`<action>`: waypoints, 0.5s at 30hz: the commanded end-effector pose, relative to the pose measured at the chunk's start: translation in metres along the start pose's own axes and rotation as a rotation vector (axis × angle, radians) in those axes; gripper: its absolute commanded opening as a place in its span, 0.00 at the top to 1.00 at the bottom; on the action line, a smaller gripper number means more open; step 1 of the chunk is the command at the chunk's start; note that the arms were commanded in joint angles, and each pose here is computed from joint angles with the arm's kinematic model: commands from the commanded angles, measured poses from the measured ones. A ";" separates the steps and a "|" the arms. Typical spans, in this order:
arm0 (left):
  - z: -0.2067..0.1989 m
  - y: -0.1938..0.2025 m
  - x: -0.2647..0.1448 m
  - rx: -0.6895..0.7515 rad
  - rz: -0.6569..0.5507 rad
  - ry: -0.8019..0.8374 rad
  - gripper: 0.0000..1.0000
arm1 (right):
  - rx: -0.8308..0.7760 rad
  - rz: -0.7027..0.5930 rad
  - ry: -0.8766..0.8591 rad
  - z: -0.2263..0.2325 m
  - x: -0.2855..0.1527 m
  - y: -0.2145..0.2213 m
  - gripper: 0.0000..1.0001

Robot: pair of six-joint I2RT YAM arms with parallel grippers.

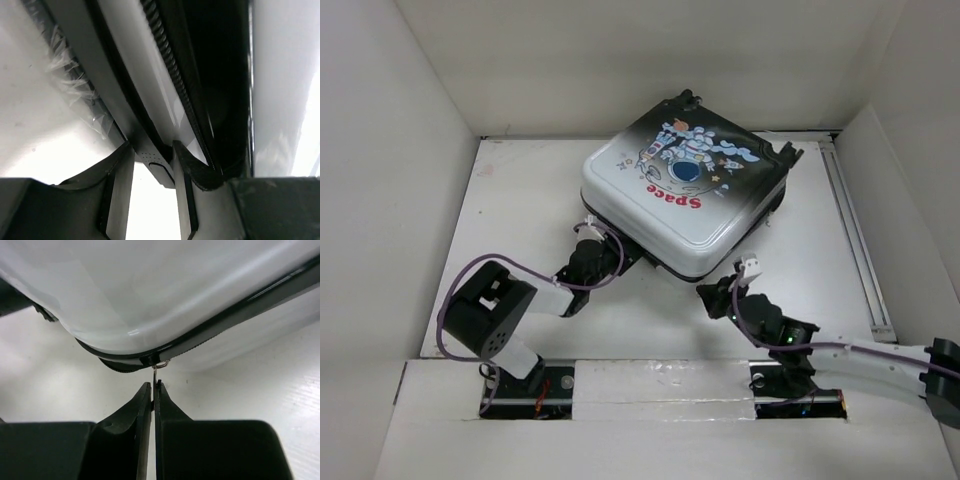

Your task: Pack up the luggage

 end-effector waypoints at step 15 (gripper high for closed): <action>-0.067 -0.034 0.010 0.072 -0.044 0.192 0.75 | -0.146 0.253 0.029 0.111 0.060 0.067 1.00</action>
Point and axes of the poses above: each gripper's point midway between its finger pads, its own x axis out along the fingers, its own z axis along the line the jaws close on, y = z × x, the point moved 1 cm from there along -x, back along the fingers, and after that the axes turned 14 degrees about x, right-handed, at the moved point
